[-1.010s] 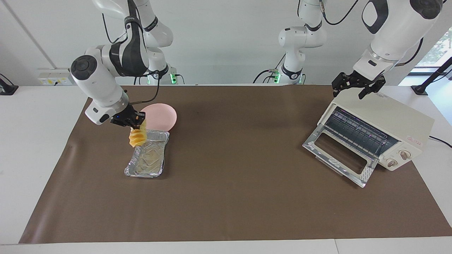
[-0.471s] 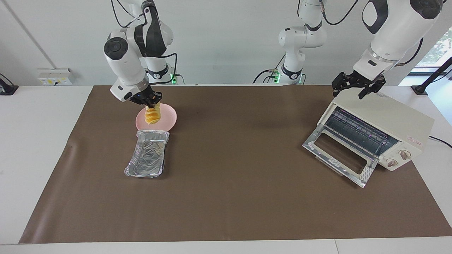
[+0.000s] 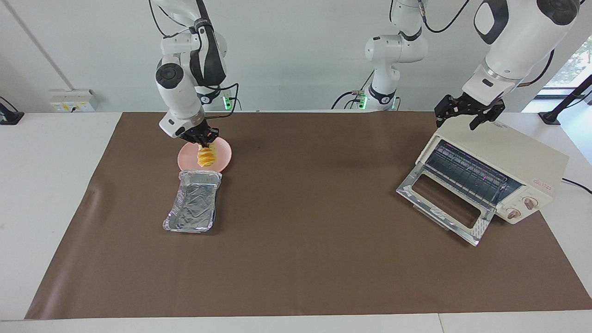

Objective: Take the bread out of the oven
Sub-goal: 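Lift the bread with the right gripper and lower it onto the pink plate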

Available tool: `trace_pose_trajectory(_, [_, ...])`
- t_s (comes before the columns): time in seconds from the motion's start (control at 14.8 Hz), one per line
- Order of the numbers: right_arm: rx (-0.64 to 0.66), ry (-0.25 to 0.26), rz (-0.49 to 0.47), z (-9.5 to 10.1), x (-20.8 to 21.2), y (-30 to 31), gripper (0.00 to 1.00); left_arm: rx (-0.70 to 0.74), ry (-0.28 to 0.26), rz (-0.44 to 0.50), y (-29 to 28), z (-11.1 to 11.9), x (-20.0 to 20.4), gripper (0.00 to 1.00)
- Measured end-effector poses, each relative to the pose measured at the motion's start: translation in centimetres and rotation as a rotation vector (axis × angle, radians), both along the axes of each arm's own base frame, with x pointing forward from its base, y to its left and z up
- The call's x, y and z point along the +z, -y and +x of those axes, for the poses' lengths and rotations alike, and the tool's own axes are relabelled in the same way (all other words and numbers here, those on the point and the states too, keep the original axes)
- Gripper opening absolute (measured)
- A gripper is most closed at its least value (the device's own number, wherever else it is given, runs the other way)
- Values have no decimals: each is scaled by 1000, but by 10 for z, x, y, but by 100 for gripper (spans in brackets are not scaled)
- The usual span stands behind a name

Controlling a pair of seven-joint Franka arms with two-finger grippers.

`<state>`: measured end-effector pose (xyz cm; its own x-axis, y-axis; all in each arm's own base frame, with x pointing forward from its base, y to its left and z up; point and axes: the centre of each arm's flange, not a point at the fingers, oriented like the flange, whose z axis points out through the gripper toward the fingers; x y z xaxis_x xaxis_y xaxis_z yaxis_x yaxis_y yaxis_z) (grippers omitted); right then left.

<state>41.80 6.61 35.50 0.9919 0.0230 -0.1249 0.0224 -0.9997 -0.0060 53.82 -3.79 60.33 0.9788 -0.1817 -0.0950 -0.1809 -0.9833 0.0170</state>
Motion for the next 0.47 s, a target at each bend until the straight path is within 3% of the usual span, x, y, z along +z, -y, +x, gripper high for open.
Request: trace_pose_trajectory(0.47, [-3, 23, 1, -7, -27, 2, 7, 0, 0, 0, 0, 0, 0, 100])
